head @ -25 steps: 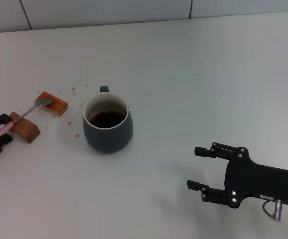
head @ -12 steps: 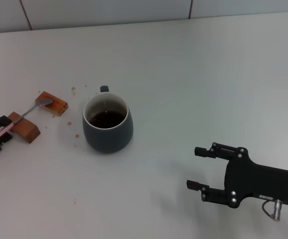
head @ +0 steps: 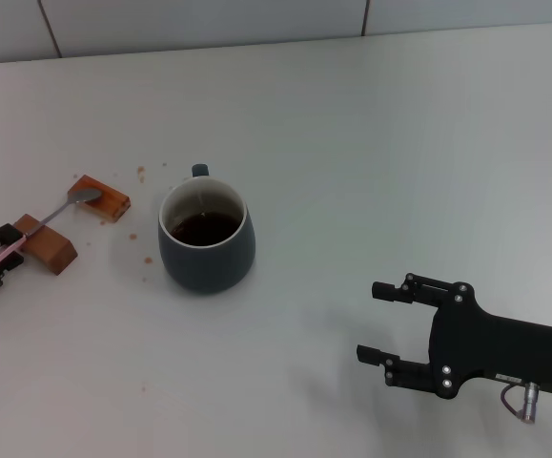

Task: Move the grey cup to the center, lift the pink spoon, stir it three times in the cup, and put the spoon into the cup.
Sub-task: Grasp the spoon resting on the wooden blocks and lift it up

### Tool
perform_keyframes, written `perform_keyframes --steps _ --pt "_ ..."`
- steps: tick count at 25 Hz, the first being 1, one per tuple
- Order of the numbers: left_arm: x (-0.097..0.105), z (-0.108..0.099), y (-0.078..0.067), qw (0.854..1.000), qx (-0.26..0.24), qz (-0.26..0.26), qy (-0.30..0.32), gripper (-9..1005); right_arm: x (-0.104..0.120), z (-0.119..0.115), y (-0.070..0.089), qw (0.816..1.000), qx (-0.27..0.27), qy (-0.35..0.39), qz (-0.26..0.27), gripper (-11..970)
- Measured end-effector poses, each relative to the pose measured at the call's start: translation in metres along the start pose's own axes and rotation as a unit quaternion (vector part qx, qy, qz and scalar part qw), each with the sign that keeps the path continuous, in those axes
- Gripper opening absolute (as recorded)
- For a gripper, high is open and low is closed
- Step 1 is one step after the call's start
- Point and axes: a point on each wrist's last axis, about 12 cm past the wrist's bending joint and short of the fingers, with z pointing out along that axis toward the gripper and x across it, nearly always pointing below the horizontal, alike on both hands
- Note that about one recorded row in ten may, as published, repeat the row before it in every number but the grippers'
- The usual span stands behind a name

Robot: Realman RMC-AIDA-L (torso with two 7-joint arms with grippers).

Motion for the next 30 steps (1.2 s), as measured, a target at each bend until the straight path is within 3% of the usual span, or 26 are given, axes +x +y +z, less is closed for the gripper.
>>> perform_keyframes --steps 21,30 --pt "0.0039 -0.0006 0.0007 1.0 0.01 -0.005 0.001 249 -0.0004 0.0016 -0.0024 1.0 0.0 0.003 -0.003 726" --pt "0.007 -0.0035 -0.0049 0.998 0.055 0.002 -0.005 193 -0.0007 0.0033 -0.0038 1.0 0.0 0.005 -0.005 726"
